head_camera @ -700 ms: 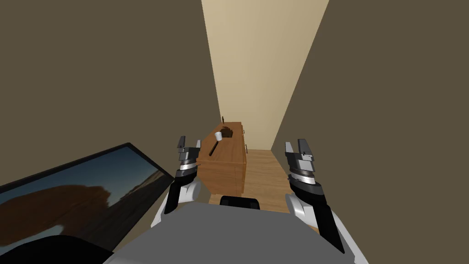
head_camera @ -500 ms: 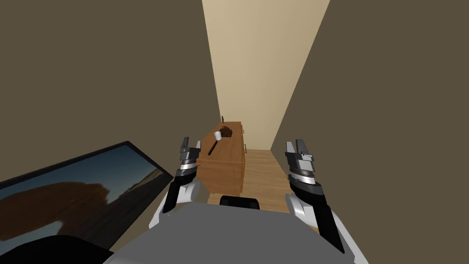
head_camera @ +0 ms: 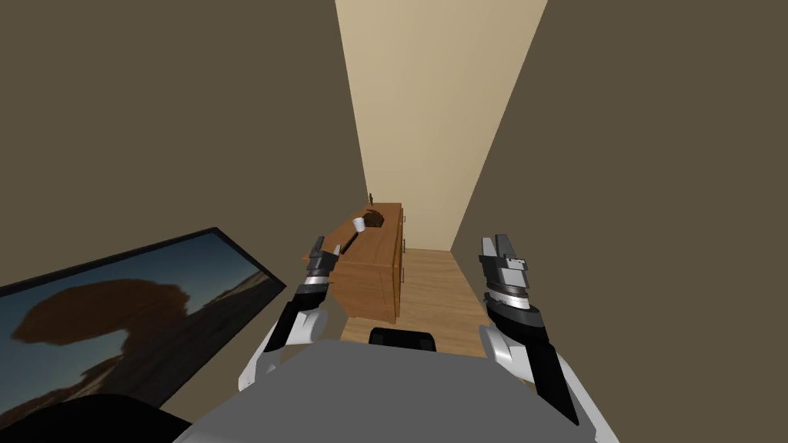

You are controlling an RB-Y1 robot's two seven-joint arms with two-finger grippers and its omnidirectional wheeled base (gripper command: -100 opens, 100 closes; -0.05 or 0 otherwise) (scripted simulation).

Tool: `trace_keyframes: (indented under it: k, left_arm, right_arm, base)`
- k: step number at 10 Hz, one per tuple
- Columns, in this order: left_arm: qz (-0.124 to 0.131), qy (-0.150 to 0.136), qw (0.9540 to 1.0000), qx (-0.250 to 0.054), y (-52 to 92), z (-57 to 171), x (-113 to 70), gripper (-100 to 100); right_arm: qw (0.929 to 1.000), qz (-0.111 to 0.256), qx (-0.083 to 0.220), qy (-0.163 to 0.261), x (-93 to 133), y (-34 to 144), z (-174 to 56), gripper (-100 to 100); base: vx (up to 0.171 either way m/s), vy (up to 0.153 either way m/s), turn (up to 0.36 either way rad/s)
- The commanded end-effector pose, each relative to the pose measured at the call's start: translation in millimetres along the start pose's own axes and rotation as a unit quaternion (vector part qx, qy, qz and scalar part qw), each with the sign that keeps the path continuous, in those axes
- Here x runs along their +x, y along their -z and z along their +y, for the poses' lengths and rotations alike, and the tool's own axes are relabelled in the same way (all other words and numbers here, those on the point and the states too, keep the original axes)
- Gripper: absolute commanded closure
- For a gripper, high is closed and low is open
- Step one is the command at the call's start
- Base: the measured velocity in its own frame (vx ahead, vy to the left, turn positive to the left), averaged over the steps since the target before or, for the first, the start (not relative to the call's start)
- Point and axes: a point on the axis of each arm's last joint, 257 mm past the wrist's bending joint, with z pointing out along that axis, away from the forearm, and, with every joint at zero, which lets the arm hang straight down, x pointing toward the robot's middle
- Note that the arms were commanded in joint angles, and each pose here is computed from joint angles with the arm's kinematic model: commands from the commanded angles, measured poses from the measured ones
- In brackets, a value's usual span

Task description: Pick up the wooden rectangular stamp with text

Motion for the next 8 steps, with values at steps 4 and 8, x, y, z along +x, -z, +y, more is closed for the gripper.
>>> trace_keyframes:
  k: [4,8]
  left_arm:
    - [-0.014,0.028,0.9952,-0.093,10.1,55.1,-36.8,-100]
    - [-0.040,0.054,0.9775,-0.200,32.1,110.7,-85.4,-100]
  right_arm:
    - [1.0000,0.000,0.000,0.000,0.0,0.0,0.0,0]
    - [1.0000,0.000,0.000,0.000,0.0,0.0,0.0,0]
  base:
    - [-0.060,-0.148,0.026]
    - [-0.059,-0.141,0.023]
